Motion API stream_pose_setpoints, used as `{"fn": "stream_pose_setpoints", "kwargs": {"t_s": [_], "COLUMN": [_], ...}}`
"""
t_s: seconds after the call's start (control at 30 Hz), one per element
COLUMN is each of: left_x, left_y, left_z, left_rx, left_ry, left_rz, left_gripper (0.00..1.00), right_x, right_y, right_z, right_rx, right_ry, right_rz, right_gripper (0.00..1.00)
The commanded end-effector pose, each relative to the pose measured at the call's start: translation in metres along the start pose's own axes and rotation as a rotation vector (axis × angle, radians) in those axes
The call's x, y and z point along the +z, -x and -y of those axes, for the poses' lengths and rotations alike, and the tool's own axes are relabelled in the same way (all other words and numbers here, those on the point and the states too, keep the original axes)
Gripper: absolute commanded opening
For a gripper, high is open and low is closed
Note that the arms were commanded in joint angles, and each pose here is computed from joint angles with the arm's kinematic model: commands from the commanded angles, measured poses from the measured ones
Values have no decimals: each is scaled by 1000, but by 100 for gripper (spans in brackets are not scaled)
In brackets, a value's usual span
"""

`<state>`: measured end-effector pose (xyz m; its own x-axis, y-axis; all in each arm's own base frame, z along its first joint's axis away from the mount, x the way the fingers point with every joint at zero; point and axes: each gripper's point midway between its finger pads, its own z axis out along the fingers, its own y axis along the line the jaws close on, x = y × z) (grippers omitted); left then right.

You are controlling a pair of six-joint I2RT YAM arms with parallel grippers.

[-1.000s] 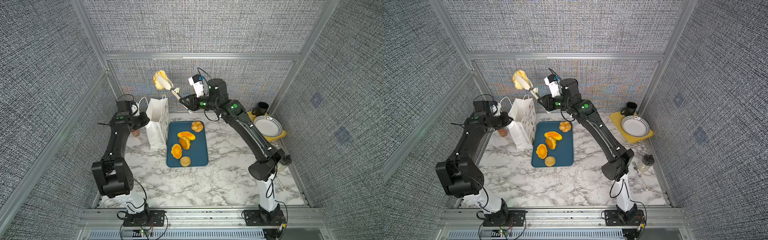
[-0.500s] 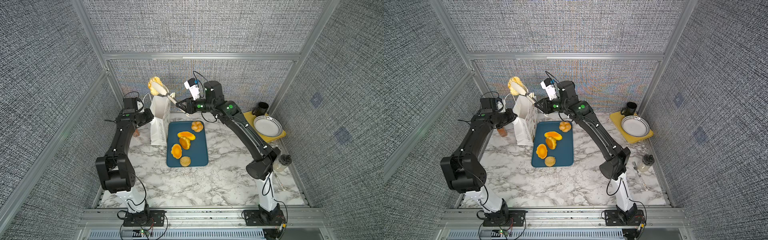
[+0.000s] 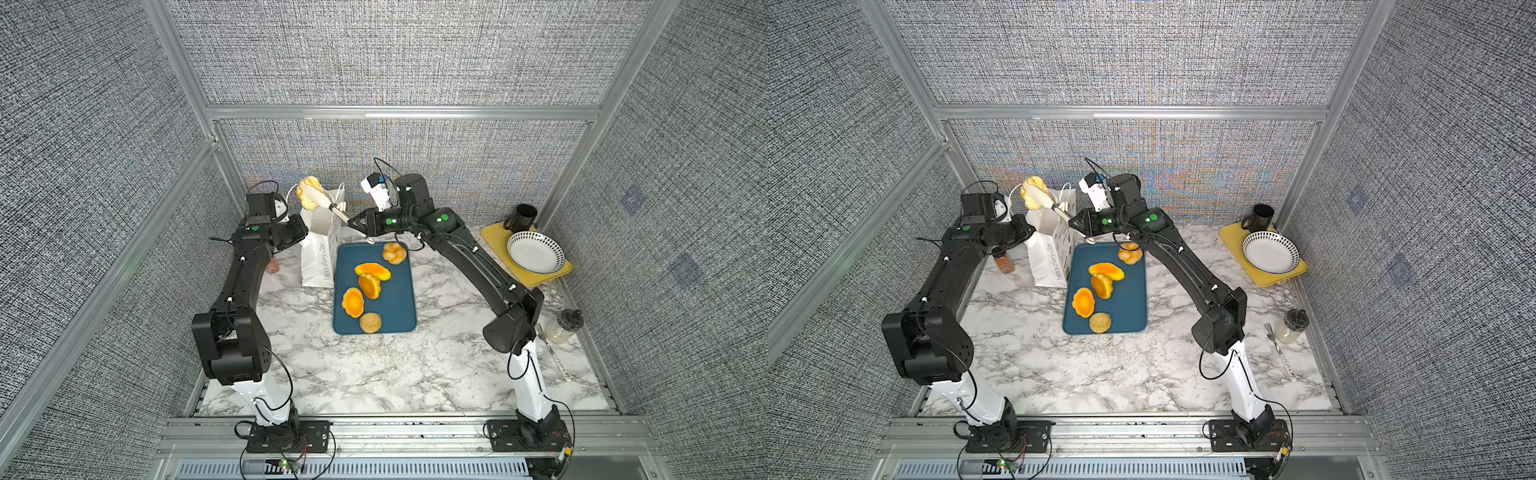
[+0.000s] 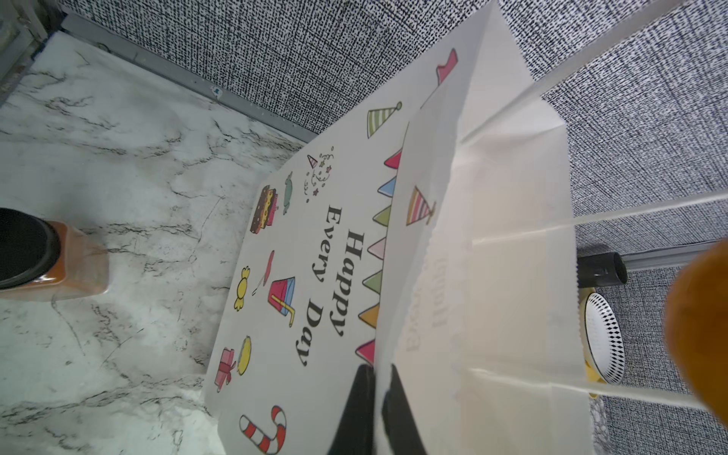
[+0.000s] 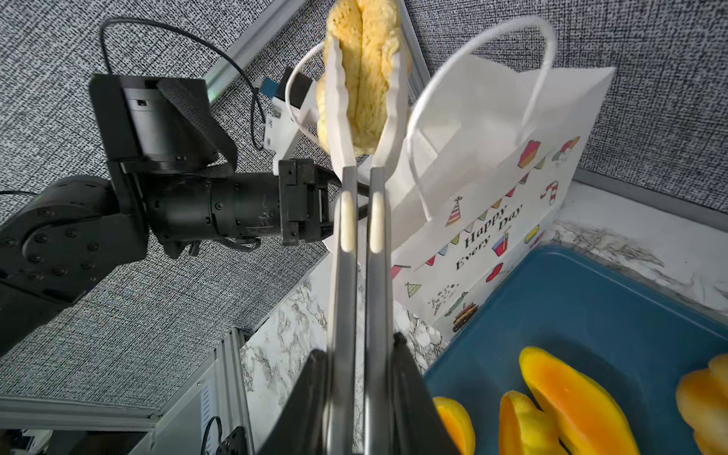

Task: Pack bread into a paper bag
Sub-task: Place the fake bread in the paper bag.

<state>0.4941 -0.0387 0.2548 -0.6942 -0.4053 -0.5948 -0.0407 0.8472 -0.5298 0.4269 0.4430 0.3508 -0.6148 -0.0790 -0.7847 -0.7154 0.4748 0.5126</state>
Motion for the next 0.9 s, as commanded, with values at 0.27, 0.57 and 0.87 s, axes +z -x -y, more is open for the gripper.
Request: {"fn": "stream_pose_setpoints", "kwargs": {"t_s": [0.27, 0.57, 0.87], "left_x": [0, 8, 9], "left_y": [8, 16, 19], "left_z": [4, 5, 6], "left_rx": [4, 1, -4], "left_ry": [-19, -29, -31], "left_rz": [17, 19, 23], "left_gripper": [2, 2, 2], "right_x": [-2, 4, 6], "right_y": [11, 4, -1], "right_z": [20, 15, 16], "right_rx": [45, 48, 65], "right_ry": [-39, 24, 32], "right_rz": [51, 15, 1], "right_gripper": [8, 22, 39]}}
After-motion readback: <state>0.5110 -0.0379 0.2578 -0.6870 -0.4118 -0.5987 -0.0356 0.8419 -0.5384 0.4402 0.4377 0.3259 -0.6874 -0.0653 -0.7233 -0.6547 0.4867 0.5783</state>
